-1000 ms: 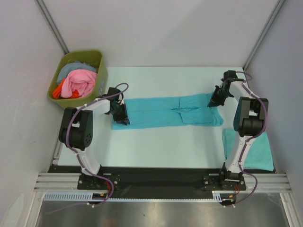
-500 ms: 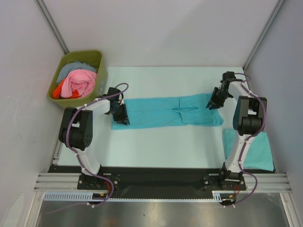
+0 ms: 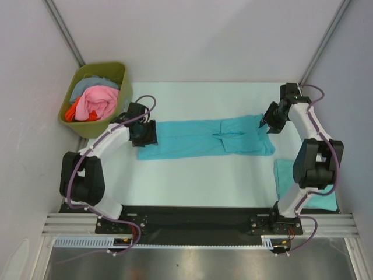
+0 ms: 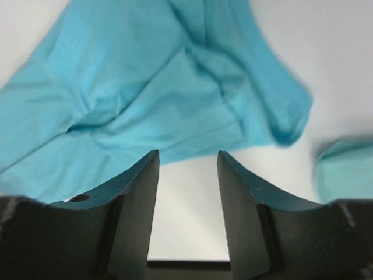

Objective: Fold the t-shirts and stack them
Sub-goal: Fold the tshirt

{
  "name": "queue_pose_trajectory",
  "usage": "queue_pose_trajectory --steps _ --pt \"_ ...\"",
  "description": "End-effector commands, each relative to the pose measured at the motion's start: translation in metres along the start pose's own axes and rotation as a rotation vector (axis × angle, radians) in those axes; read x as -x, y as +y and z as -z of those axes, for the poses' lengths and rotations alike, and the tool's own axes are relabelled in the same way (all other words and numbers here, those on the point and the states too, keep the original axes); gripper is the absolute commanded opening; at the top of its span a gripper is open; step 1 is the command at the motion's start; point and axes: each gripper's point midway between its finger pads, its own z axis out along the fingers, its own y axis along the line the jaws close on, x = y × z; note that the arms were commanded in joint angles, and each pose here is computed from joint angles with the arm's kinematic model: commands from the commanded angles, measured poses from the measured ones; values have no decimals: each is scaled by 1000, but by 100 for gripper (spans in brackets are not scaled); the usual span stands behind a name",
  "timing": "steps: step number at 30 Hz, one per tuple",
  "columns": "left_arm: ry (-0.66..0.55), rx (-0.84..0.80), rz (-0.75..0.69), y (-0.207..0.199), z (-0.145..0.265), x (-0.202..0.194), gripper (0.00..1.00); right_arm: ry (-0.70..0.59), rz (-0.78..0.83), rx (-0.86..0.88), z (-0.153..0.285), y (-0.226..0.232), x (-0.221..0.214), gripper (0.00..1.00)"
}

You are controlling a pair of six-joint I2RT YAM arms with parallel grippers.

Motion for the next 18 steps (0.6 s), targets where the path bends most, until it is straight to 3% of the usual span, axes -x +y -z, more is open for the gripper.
queue_pose_trajectory --steps 1,3,7,13,16,17,18 --pt "-60 77 -64 -4 24 11 66 36 -202 11 0 -3 -28 50" --pt "-27 57 -17 -9 24 -2 69 83 -272 -3 -7 -11 -56 52" --pt "-2 20 20 -10 20 -26 66 -25 -353 75 0 -7 -63 52" --pt "-47 31 -120 -13 27 3 69 7 -342 -4 -7 -1 -58 53" --pt "-62 15 -146 -22 26 18 80 23 -361 34 -14 31 -62 64" --pt "-55 -15 -143 -28 25 19 86 29 -381 26 -20 35 -64 74" --pt "-67 -41 -143 -35 28 23 89 33 -404 39 -23 45 -67 78"
